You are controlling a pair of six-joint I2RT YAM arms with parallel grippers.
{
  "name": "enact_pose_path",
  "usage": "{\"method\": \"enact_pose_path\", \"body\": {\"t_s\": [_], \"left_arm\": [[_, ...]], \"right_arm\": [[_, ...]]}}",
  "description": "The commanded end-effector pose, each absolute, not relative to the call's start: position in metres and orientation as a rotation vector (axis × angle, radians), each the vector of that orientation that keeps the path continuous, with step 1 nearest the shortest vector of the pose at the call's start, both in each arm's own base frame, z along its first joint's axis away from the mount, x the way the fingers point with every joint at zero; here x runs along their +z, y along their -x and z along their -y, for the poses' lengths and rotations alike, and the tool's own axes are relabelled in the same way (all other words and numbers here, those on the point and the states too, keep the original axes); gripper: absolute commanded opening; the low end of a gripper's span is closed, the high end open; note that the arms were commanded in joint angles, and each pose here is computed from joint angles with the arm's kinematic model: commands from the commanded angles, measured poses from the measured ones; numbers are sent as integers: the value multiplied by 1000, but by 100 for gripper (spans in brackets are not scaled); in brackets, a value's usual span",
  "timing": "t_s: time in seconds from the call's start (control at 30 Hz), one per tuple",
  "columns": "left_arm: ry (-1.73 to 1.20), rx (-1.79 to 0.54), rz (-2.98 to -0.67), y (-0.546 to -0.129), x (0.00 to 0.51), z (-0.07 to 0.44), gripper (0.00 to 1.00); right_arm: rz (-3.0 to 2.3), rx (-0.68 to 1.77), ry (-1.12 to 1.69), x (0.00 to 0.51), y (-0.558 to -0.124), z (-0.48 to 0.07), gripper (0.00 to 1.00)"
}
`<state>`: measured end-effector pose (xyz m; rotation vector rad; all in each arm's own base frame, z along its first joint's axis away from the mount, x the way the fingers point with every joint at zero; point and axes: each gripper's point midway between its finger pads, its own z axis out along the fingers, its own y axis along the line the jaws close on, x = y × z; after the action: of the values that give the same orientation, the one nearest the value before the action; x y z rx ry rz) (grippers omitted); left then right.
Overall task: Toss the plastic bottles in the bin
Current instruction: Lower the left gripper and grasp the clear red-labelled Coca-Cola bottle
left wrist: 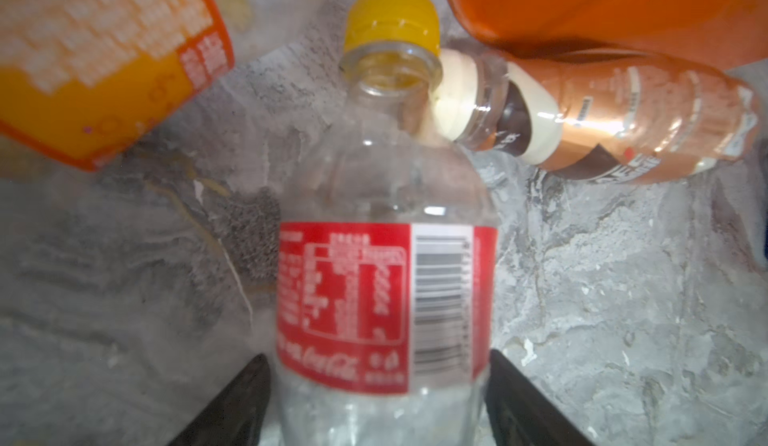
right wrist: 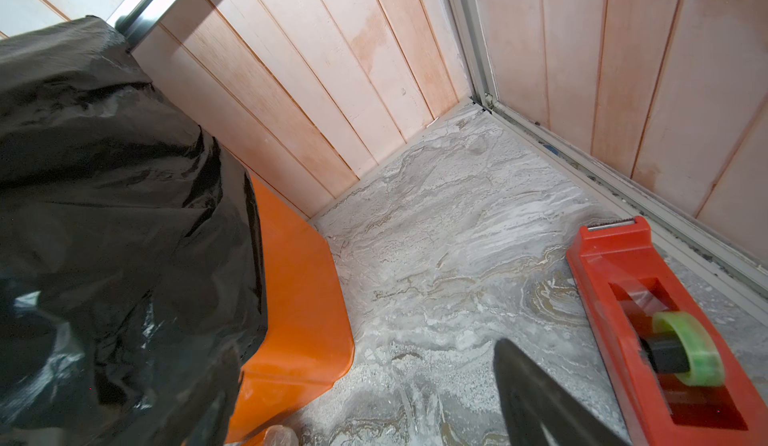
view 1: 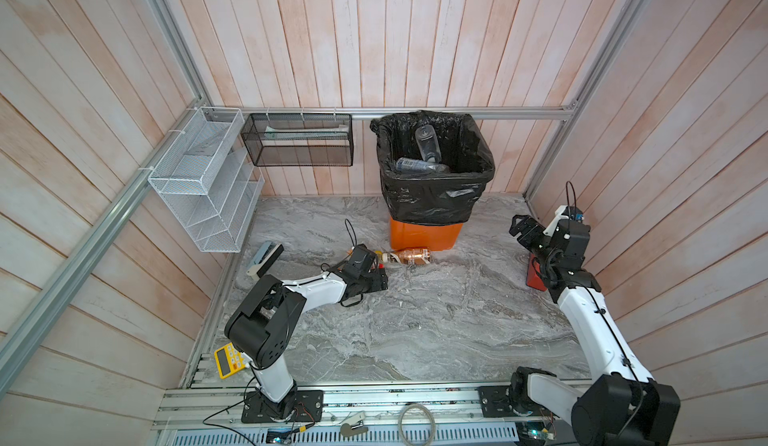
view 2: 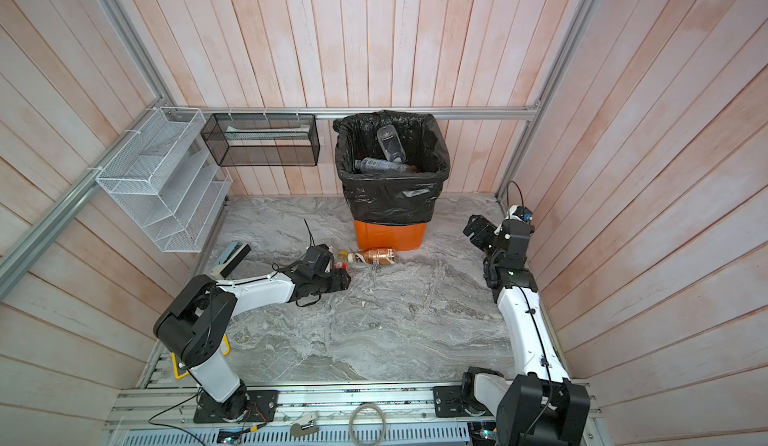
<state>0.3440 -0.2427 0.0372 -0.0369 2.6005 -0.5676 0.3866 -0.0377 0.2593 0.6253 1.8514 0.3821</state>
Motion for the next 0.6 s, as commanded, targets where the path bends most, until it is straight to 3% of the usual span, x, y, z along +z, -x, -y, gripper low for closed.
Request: {"method": "enact_pose_path", "body": {"t_s": [0.0, 0.27, 0.57], "left_arm": [[-15, -527, -2619, -341, 37, 242, 76], [-30, -615, -2568, -333, 52, 245, 64], [-40, -669, -2399, -329, 105, 239, 58]], "right_arm": [[-1864, 390, -649, 250, -386, 39, 95], [-1868, 410, -671, 243, -388, 38, 95], [-1867, 420, -683, 241, -390, 38, 94]]}}
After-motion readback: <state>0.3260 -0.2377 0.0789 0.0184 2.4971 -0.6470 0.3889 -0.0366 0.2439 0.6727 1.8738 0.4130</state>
